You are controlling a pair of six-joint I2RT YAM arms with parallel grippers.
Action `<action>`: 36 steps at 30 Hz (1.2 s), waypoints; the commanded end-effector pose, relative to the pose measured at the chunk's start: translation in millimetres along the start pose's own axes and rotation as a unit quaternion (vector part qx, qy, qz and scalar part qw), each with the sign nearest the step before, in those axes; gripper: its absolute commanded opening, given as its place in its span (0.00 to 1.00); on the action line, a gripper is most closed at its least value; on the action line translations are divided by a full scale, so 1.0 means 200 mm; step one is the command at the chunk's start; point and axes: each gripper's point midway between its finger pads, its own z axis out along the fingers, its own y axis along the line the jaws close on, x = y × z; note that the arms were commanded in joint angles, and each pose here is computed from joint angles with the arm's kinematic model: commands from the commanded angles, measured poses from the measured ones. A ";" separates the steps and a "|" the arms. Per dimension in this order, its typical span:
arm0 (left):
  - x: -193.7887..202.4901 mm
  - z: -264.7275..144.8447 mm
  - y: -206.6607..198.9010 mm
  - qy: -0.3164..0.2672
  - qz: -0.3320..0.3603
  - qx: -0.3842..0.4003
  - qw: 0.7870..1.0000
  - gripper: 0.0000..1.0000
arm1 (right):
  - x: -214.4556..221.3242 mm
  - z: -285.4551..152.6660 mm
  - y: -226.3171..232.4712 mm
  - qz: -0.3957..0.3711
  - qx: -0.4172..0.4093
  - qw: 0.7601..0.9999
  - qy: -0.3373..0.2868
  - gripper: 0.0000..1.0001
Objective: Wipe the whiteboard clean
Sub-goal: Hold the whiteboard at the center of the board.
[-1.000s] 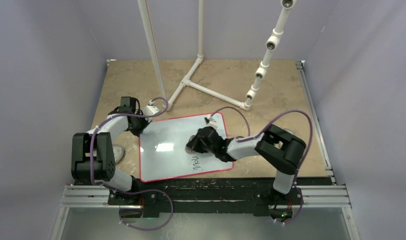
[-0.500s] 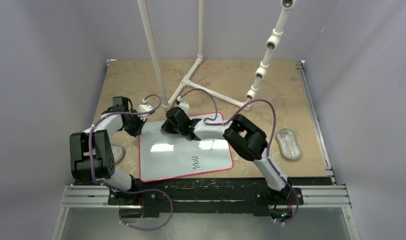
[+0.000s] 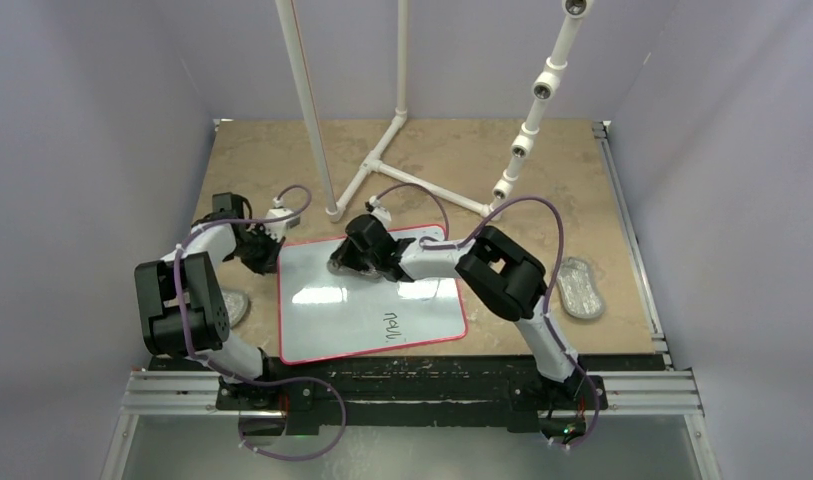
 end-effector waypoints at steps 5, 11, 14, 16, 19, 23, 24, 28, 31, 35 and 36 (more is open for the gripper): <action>0.26 -0.04 -0.07 0.069 -0.054 0.065 0.994 0.00 | 0.16 0.14 -0.39 -0.061 0.157 0.985 0.027 0.00; 0.32 0.02 -0.17 0.071 -0.054 0.105 0.990 0.00 | 0.21 0.26 -0.20 -0.062 0.121 0.991 0.010 0.00; 0.31 0.01 -0.21 0.067 -0.050 0.115 0.990 0.00 | 0.23 0.34 -0.10 -0.054 0.094 0.994 0.016 0.00; 0.30 0.01 -0.23 0.066 -0.045 0.122 0.989 0.00 | 0.25 0.38 -0.04 -0.053 0.081 0.995 0.024 0.00; 0.28 0.01 -0.26 0.055 -0.042 0.135 0.988 0.00 | 0.26 0.37 0.00 -0.056 0.071 0.996 0.020 0.00; 0.25 0.04 -0.30 0.051 -0.043 0.153 0.986 0.00 | 0.26 0.32 0.09 -0.056 -0.003 0.998 0.015 0.00; 0.24 0.05 -0.31 0.052 -0.044 0.157 0.985 0.00 | 0.27 0.32 0.13 -0.058 -0.016 0.998 0.019 0.00; 0.19 0.02 -0.30 0.038 -0.047 0.151 0.987 0.00 | 0.35 0.36 0.22 -0.078 -0.060 0.994 0.043 0.00; 0.19 0.00 -0.30 0.041 -0.040 0.148 0.987 0.00 | 0.41 0.41 0.21 -0.084 -0.054 0.993 0.068 0.00; 0.19 0.01 -0.30 0.042 -0.047 0.149 0.987 0.00 | 0.41 0.35 0.07 -0.087 -0.017 0.993 0.073 0.00; 0.19 0.01 -0.30 0.044 -0.051 0.149 0.987 0.00 | 0.37 0.32 0.00 -0.086 0.005 0.994 0.062 0.00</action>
